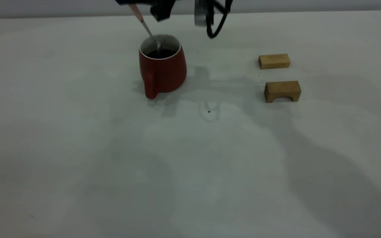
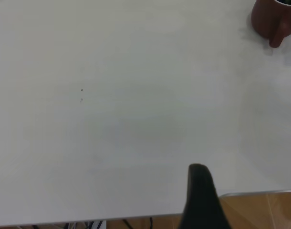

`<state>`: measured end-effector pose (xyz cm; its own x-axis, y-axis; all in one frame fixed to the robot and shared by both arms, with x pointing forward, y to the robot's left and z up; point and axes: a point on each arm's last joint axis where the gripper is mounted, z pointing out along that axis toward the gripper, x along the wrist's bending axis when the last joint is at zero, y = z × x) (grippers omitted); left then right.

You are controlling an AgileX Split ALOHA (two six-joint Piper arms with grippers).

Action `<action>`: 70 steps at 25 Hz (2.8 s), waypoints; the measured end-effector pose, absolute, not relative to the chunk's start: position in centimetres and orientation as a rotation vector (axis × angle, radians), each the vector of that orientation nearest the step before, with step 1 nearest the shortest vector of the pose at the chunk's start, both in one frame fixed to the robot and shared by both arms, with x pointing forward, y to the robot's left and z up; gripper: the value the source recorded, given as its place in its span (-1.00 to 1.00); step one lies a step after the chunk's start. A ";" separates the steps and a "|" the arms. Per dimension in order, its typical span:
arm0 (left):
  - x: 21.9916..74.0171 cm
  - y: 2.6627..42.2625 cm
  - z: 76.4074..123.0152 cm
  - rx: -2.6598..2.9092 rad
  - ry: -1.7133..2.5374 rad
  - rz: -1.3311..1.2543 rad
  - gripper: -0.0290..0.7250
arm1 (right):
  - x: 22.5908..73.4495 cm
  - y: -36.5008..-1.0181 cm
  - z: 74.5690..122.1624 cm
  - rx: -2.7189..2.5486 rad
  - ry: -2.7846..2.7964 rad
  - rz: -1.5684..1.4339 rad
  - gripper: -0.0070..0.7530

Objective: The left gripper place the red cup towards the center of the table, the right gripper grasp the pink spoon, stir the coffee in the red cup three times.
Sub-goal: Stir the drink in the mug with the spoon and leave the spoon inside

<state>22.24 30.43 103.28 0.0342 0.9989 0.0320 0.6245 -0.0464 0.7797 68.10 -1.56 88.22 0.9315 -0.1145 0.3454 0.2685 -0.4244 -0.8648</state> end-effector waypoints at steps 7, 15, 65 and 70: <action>22.2 30.4 103.3 1.733 1.649 0.825 0.59 | 69.2 -1.0 84.8 -1.942 -0.048 -0.391 -0.59; 22.2 30.4 103.3 1.733 1.649 0.825 0.59 | 70.4 -3.4 84.2 -1.982 -0.094 -0.394 -0.59; 22.2 30.4 103.3 1.732 1.648 0.823 0.59 | 69.5 -1.9 83.8 -1.964 -0.280 -0.468 -0.59; 22.2 30.4 103.3 1.732 1.648 0.823 0.59 | 70.1 -3.4 83.7 -1.978 -0.339 -0.504 -0.59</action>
<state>22.24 30.41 103.28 0.0354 0.9989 0.0302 0.6245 -0.0457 0.7797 70.09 -3.36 83.70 0.8727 0.0172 0.4880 0.4453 -0.4382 -0.7809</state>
